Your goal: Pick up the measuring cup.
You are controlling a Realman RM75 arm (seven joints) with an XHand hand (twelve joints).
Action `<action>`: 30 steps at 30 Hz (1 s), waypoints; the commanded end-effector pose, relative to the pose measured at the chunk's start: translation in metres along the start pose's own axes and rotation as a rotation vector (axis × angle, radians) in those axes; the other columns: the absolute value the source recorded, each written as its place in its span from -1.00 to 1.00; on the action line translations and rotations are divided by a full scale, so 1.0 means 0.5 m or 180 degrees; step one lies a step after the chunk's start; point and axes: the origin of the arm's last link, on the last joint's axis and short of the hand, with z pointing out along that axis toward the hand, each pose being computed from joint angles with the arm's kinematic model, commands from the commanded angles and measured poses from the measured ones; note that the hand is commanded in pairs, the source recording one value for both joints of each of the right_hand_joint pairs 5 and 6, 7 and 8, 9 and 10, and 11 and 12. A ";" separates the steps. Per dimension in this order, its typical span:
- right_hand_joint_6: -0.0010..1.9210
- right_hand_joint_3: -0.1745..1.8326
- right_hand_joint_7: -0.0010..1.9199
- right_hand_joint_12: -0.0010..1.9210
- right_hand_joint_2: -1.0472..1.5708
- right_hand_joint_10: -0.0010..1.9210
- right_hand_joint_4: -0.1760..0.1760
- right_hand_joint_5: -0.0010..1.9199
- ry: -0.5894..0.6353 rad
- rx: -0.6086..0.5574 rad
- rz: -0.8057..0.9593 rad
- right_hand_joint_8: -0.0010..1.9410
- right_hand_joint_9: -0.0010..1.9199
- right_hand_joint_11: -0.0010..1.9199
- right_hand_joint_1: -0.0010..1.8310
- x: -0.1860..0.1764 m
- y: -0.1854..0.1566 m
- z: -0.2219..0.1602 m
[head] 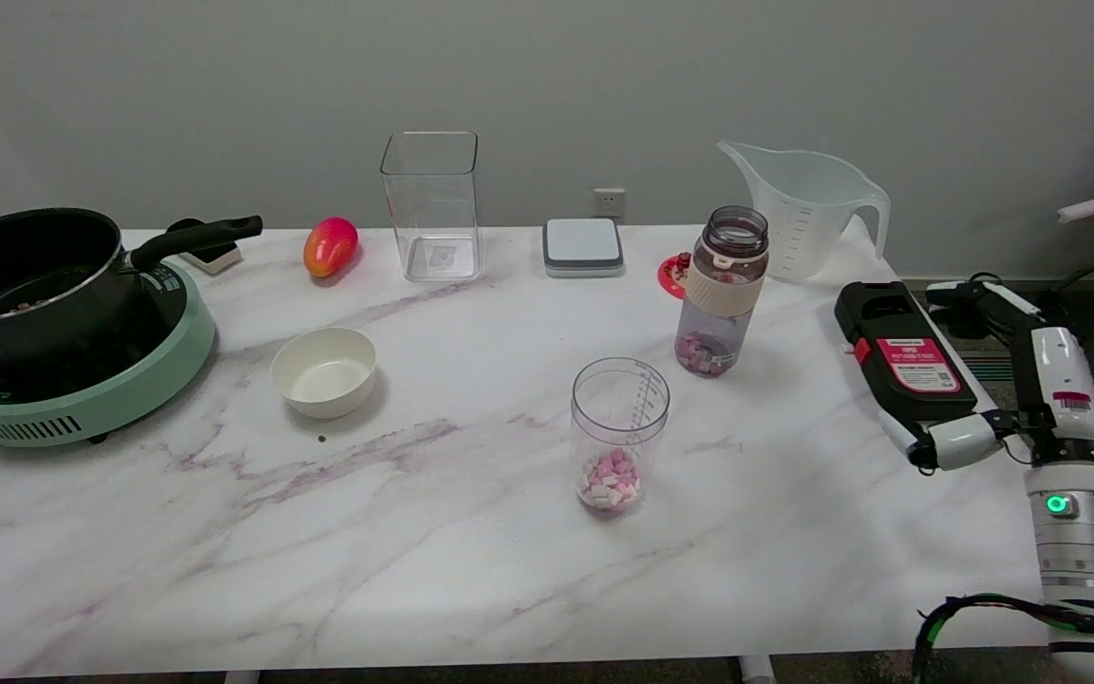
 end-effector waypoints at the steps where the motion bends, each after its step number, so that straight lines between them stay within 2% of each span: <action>1: -0.46 0.58 -0.36 -0.28 -0.55 -0.40 0.00 -0.46 -0.0409 -0.0408 0.2358 -0.37 -0.40 -0.28 0.41 -0.115 -0.098 -0.014; 3: -0.64 0.64 -0.43 -0.30 -0.66 -0.46 0.00 -0.64 -0.0564 -0.0399 0.2610 -0.44 -0.46 -0.30 0.39 -0.132 -0.102 -0.015; 5: -0.71 0.52 -0.50 -0.33 -0.67 -0.50 0.00 -0.71 -0.0682 -0.0348 0.2684 -0.50 -0.50 -0.33 0.36 -0.145 -0.104 -0.014; 8: -0.73 0.51 -0.51 -0.34 -0.64 -0.50 0.00 -0.73 -0.0848 -0.0324 0.2706 -0.51 -0.50 -0.34 0.33 -0.166 -0.107 -0.015; 11: -0.74 0.36 -0.51 -0.34 -0.59 -0.49 0.00 -0.74 -0.0962 -0.0345 0.2690 -0.51 -0.49 -0.34 0.33 -0.183 -0.105 -0.027; 15: -0.72 0.34 -0.49 -0.33 -0.57 -0.48 0.00 -0.72 -0.1050 -0.0368 0.2719 -0.50 -0.48 -0.33 0.31 -0.207 -0.106 -0.050; 21: -0.31 0.26 -0.48 -0.33 -0.44 -0.47 0.00 -0.30 -0.1055 -0.0388 0.2820 -0.48 -0.47 -0.33 0.30 -0.225 -0.108 -0.092; 25: -0.19 0.21 -0.47 -0.33 -0.39 -0.46 0.00 -0.19 -0.1058 -0.0377 0.2851 -0.47 -0.46 -0.33 0.28 -0.227 -0.112 -0.112; 30: -0.14 0.21 -0.47 -0.33 -0.38 -0.47 0.00 -0.14 -0.1191 -0.0342 0.2826 -0.48 -0.47 -0.33 0.26 -0.235 -0.120 -0.127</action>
